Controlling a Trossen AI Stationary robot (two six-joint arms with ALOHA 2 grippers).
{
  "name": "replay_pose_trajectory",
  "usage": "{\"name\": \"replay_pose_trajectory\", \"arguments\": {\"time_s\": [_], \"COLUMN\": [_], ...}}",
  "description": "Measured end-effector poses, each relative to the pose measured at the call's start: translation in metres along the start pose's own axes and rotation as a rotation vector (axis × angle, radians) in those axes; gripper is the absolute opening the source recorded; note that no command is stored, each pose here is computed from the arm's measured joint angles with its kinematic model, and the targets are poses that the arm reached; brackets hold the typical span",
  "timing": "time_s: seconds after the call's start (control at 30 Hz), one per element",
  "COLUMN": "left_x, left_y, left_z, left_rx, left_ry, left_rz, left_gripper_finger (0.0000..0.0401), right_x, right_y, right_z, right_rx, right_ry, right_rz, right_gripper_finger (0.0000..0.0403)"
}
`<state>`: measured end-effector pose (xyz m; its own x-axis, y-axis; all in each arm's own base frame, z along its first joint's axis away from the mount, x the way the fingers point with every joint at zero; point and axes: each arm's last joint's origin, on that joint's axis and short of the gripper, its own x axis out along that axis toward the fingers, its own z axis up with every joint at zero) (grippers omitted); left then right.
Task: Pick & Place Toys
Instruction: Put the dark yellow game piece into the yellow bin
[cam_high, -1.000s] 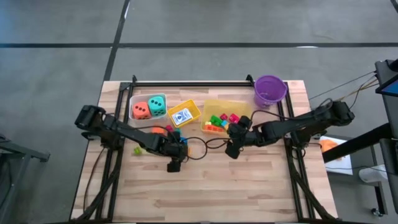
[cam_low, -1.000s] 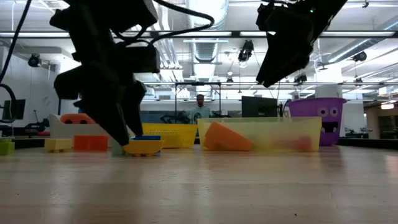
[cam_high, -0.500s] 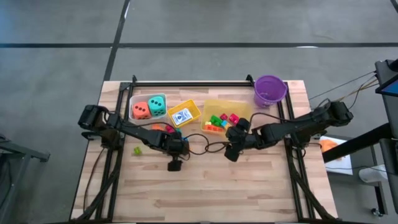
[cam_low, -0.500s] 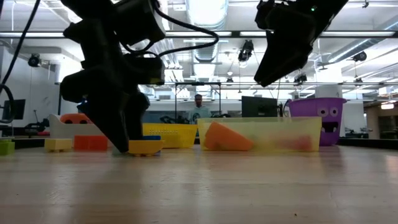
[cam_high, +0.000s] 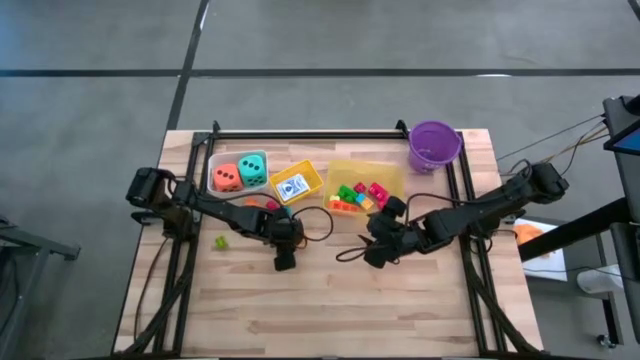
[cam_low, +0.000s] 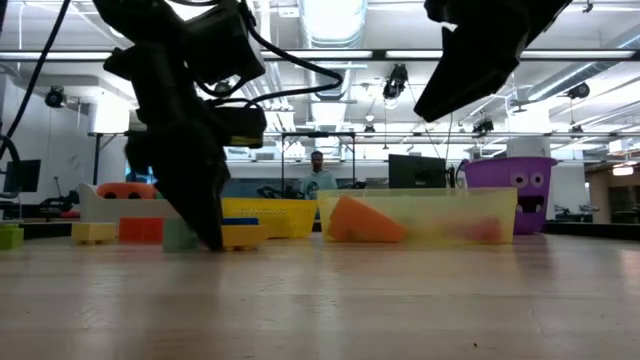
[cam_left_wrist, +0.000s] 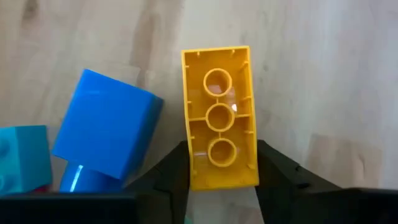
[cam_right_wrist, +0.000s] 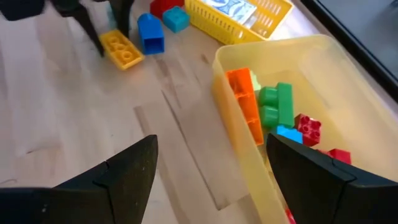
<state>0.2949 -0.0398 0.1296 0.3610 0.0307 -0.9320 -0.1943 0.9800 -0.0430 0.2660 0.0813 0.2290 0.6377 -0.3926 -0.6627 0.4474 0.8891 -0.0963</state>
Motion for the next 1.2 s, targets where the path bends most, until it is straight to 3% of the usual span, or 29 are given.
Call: {"name": "replay_pose_trajectory", "arguments": {"time_s": [0.3,0.57,0.87,1.03,1.2], "left_x": [0.000,-0.023,-0.084,-0.116,-0.134], "left_y": [-0.001,-0.013,-0.023,-0.024,-0.026], "left_z": [0.001,0.016,0.046,0.063,0.077], "left_rx": [-0.046,-0.036,0.053,0.074,0.091], "left_ry": [-0.008,-0.012,-0.286,-0.427,-0.483], "left_rz": [-0.023,-0.332,-0.644,-0.690,-0.722], "left_gripper_finger": [0.0135,0.0127,0.0140,0.0130,0.0146], "right_x": [-0.005,-0.017,-0.039,-0.047,-0.055], "right_y": [0.006,0.026,0.052,0.058,0.060], "right_z": [-0.004,0.001,0.013,0.025,0.039], "right_rx": [0.022,-0.214,-0.460,-0.557,-0.600], "right_ry": [-0.007,-0.131,-0.390,-0.546,-0.622], "right_rz": [0.019,0.130,0.265,0.233,0.206], "right_gripper_finger": [0.0298,0.0297,0.0297,0.0297,0.0297]}}
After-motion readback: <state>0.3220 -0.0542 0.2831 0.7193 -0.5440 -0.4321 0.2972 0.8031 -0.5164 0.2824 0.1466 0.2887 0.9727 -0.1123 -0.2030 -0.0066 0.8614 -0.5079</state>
